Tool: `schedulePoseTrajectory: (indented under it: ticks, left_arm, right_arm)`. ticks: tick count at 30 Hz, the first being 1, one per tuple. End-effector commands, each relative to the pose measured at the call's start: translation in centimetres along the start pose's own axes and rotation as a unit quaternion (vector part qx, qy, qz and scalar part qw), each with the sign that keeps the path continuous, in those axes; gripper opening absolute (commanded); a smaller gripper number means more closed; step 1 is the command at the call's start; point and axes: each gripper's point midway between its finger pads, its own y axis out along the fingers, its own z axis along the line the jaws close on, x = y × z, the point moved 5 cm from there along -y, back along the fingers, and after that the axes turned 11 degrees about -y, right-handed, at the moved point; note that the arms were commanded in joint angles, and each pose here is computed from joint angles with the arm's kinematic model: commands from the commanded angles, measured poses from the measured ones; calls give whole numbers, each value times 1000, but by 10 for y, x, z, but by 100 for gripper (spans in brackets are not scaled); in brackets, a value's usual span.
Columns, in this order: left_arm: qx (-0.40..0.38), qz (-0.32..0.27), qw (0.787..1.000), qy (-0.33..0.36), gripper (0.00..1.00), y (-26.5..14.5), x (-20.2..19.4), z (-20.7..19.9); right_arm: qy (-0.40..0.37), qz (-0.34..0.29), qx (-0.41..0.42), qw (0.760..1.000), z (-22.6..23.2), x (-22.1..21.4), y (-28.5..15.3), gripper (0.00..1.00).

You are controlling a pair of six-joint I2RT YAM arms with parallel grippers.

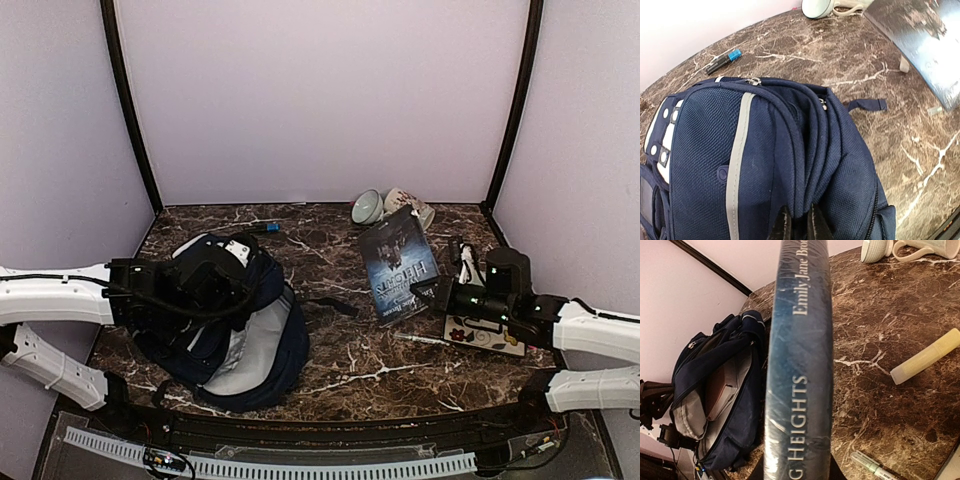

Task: Pack the student bag
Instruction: Pick up the largest pocket of the bag from the student bag, then place the book in the largest pocket of the bag.

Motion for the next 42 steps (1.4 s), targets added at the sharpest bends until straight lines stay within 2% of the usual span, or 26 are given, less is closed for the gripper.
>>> schedulePoseTrajectory:
  ticks: [1,10,14,19,23,31,35,42]
  left_arm:
    - [-56,-70,996,-31,0,2,34,-10]
    - [-95,-96,990,-43,0,9,55,-19]
    - [-122,-102,986,-51,0,9,58,-26]
    - [-129,-108,985,-49,0,10,62,-31]
    - [-148,-119,981,-45,0,10,69,-38]
    - [-127,-123,983,-54,0,20,87,-44]
    - [-107,-135,982,-72,0,16,97,-40]
    - [-138,-128,980,-63,0,13,99,-49]
  right_arm:
    - [-17,-86,115,989,42,39,-18,0]
    - [10,-82,161,983,47,24,-33,0]
    - [35,-82,241,966,62,19,-42,0]
    - [69,-48,320,944,77,7,-47,0]
    - [79,-23,324,943,84,-6,-39,0]
    - [73,47,352,932,114,-34,-15,0]
    - [78,48,342,935,115,-40,-8,0]
    - [69,49,375,923,136,-33,4,0]
